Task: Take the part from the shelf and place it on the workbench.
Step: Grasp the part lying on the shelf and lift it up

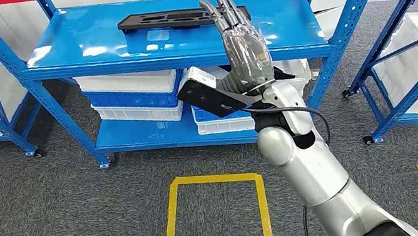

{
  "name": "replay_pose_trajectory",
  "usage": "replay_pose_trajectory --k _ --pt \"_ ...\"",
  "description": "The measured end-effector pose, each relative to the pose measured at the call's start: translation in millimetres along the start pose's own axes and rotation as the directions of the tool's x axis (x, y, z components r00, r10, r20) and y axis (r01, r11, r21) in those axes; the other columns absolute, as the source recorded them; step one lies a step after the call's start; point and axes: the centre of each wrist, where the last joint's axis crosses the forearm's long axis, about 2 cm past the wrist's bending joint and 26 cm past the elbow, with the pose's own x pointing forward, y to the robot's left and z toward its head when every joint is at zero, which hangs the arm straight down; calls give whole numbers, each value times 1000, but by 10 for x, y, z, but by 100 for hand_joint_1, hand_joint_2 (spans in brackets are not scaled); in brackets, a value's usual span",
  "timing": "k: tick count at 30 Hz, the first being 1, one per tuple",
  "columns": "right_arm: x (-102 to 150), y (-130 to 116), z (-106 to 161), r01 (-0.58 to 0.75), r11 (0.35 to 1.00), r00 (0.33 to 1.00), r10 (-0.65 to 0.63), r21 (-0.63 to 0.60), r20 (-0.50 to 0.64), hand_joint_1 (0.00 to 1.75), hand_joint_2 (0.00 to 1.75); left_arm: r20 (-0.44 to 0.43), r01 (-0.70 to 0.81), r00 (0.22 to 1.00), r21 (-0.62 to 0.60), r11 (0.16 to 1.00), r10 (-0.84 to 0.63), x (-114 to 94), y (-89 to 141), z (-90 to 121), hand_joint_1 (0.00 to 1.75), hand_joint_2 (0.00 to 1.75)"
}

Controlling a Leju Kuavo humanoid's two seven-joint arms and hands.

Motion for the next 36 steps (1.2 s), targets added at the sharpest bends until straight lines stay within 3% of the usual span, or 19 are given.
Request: replay_pose_trajectory --k 12,36 --pt "-152 -171 -58 190 981 980 -192 -39 -43 0 175 41 -19 999 27 999 18 51 63 -37 0 0" --pt "-366 -317 30 197 976 978 -202 -88 -55 0 175 81 -24 997 61 998 19 37 188 -20 0 0"
